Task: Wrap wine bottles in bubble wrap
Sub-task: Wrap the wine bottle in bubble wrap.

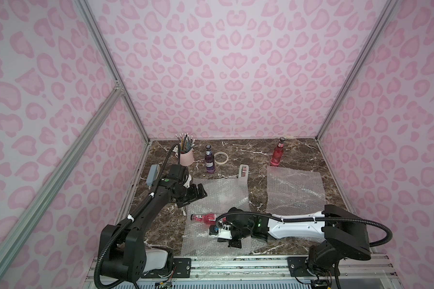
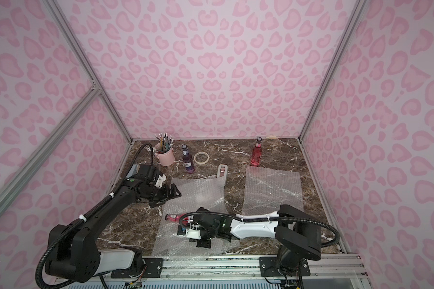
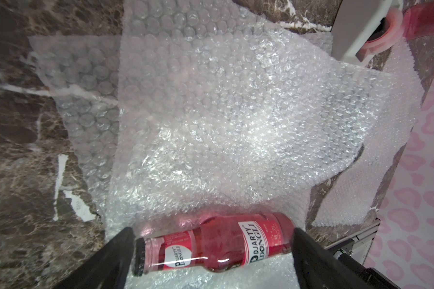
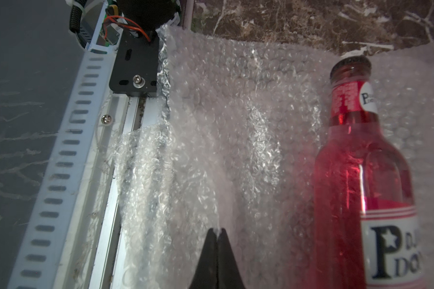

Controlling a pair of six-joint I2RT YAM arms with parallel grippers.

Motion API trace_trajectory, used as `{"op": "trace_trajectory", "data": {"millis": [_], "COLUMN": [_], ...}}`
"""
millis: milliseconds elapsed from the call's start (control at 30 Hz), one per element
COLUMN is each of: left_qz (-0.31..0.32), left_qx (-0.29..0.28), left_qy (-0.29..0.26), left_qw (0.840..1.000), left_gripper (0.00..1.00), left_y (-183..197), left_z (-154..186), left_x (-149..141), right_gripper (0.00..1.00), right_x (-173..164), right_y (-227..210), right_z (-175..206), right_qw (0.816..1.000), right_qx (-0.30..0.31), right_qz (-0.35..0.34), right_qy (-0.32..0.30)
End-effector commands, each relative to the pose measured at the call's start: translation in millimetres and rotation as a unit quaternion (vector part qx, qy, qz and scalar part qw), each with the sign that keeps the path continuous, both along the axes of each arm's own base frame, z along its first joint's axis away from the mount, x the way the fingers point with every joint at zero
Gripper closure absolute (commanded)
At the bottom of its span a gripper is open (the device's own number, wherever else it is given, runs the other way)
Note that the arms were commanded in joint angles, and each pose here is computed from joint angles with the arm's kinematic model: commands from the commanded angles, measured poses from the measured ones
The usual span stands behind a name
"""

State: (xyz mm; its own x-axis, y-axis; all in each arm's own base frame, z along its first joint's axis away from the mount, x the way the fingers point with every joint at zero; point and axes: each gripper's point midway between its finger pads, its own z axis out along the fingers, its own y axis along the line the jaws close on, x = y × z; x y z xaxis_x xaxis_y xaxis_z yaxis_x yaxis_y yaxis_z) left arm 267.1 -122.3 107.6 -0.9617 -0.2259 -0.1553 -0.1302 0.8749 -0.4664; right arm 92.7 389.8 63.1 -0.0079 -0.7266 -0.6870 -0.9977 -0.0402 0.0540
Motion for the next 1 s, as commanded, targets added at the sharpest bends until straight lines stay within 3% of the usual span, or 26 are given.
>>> {"op": "trace_trajectory", "data": {"millis": [0,400,700,900,967], "left_qz": [-0.009,-0.008,0.040,0.051,0.071], "left_qx": [0.003,0.024,0.117,0.143,0.117], "left_qy": [-0.008,-0.025,0.008,0.014,0.022], "left_qw": [1.000,0.999,0.992,0.988,0.990], "left_gripper": [0.02,0.02,0.02,0.02,0.02], "left_y": [0,8,49,64,58], "left_z": [9,39,33,37,37], "left_x": [-1,-12,-49,-74,-79], "right_gripper": [1.00,1.00,0.99,0.97,0.96], "right_x": [6,72,98,109,113], "right_y": [1,3,3,1,0], "right_z": [6,22,19,3,-3], "right_qw": [1.000,0.998,0.996,0.995,0.995], "right_qx": [0.007,0.026,0.034,0.024,0.020], "right_qz": [-0.006,-0.065,-0.083,-0.089,-0.091], "right_qy": [0.012,0.000,0.018,0.041,0.047]}}
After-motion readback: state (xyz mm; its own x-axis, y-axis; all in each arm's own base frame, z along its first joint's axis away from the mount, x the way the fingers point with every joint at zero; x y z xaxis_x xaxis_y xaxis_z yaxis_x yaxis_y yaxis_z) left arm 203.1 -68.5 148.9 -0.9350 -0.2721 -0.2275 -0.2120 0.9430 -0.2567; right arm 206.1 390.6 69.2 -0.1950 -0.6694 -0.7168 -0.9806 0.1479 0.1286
